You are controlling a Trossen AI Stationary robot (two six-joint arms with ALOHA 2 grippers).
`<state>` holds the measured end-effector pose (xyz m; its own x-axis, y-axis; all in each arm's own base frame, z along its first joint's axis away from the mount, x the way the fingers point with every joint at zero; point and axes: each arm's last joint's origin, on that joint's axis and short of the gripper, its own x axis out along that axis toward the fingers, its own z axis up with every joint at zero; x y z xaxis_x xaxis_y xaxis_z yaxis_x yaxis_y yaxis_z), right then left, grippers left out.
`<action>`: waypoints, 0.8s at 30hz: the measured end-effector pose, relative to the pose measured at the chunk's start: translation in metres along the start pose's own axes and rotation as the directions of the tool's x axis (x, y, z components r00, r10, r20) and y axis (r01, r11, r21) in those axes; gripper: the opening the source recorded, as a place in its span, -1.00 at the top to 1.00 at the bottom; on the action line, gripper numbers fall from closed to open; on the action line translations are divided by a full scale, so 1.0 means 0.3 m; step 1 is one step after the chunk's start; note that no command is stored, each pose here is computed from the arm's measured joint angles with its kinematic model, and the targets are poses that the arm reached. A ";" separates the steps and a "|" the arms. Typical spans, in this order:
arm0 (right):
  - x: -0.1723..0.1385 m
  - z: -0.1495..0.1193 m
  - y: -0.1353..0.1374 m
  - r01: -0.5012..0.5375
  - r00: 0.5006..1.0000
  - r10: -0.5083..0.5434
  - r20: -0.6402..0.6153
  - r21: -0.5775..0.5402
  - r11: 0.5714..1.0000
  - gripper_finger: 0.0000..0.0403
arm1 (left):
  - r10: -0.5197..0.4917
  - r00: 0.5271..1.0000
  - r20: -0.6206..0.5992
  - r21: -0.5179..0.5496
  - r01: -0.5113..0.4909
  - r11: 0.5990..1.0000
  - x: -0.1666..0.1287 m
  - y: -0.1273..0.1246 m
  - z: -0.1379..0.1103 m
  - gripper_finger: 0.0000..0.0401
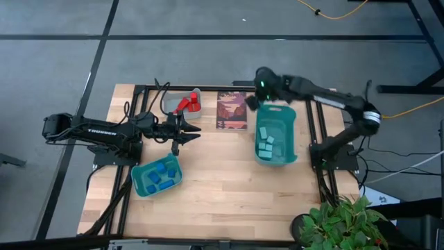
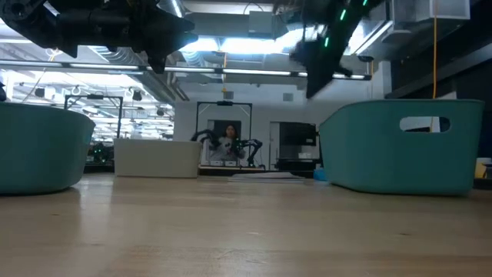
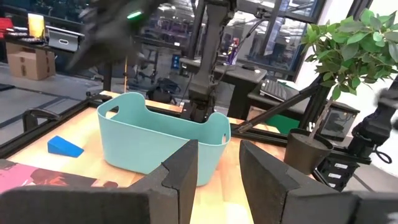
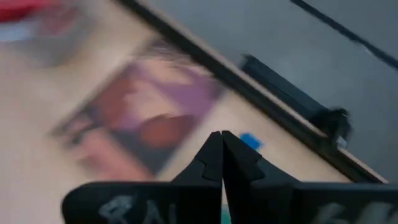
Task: Sort & place blocks by color
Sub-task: Put the blue block into the left green bin
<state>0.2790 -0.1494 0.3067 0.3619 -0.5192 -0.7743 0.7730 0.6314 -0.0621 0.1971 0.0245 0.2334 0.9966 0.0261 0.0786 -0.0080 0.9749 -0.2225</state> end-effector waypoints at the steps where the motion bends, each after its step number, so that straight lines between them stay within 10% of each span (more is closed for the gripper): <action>1: 0.050 0.011 -0.034 0.031 0.999 -0.031 -0.023 0.026 0.999 1.00 | 0.000 1.000 0.000 0.000 0.000 1.000 0.000 0.000 0.000 0.44; 14: 0.432 -0.016 -0.139 0.082 0.975 -0.039 -0.218 0.190 0.978 0.90 | 0.001 1.000 0.000 0.008 -0.001 1.000 0.000 0.000 0.000 0.44; 24: 0.453 -0.057 -0.137 0.153 0.945 -0.062 -0.322 0.267 0.951 0.38 | 0.000 1.000 -0.008 0.008 0.000 1.000 0.000 0.001 -0.002 0.44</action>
<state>0.2877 -0.2362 0.1932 0.1261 -0.3436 -0.9306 0.9301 0.3672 -0.0095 0.1971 0.0245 0.2327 0.9972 0.0241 0.0714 -0.0082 0.9766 -0.2150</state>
